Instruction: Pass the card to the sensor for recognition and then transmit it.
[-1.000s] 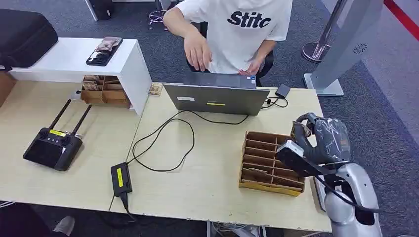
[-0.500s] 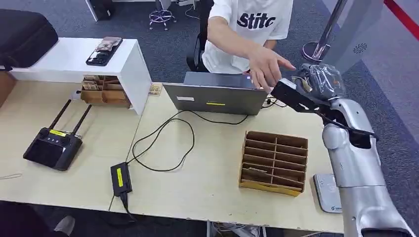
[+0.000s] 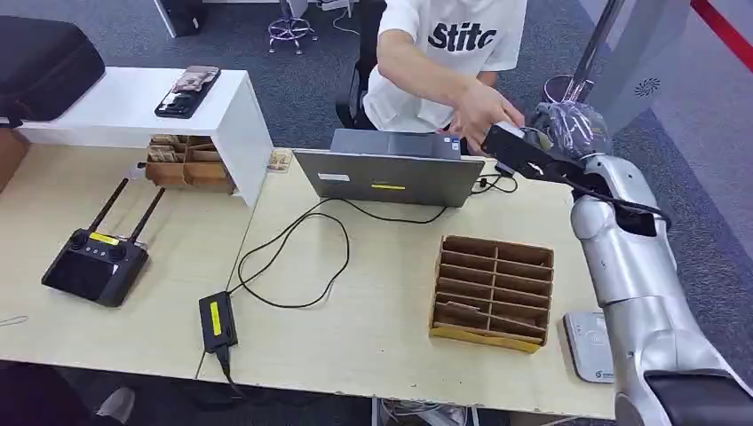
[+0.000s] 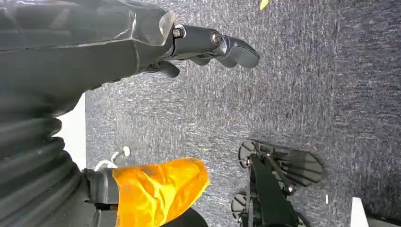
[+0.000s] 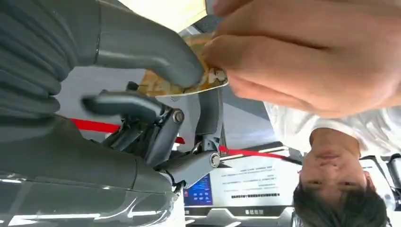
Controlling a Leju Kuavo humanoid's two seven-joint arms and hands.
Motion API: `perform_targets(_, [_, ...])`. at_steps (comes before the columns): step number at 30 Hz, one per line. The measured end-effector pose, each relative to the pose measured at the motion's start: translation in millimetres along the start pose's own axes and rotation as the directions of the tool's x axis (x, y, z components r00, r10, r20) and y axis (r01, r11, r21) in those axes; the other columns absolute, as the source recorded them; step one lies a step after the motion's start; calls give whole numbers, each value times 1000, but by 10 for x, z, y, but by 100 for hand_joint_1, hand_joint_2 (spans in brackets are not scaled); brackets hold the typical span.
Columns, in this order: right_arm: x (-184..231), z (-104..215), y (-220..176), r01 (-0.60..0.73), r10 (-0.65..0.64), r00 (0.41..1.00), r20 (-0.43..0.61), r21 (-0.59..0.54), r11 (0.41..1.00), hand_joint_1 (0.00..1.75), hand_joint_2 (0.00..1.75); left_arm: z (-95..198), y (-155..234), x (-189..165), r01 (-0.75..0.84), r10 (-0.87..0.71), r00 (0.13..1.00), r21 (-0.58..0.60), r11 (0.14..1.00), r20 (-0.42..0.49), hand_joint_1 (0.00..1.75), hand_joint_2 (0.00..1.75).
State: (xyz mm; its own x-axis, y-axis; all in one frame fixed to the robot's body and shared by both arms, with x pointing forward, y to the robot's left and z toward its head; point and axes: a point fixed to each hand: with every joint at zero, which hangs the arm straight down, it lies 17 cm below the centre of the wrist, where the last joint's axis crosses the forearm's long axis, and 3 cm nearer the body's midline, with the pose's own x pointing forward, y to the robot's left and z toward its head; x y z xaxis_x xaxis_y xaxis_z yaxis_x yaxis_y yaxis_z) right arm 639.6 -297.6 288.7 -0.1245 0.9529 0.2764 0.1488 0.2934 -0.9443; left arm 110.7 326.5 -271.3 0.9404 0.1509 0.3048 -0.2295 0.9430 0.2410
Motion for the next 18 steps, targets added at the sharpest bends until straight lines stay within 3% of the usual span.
perform_targets(11, [469, 143, -92, 25, -16, 992, 122, -68, 997, 0, 175, -2, 15, -4, 2, -2, 1000, 8, 1000, -1, 0, 175])
perform_targets(18, [889, 676, -495, 138, -75, 962, 264, -226, 964, 0, 175, 8, -6, -28, -1, 1, 1000, 13, 1000, -5, 0, 175])
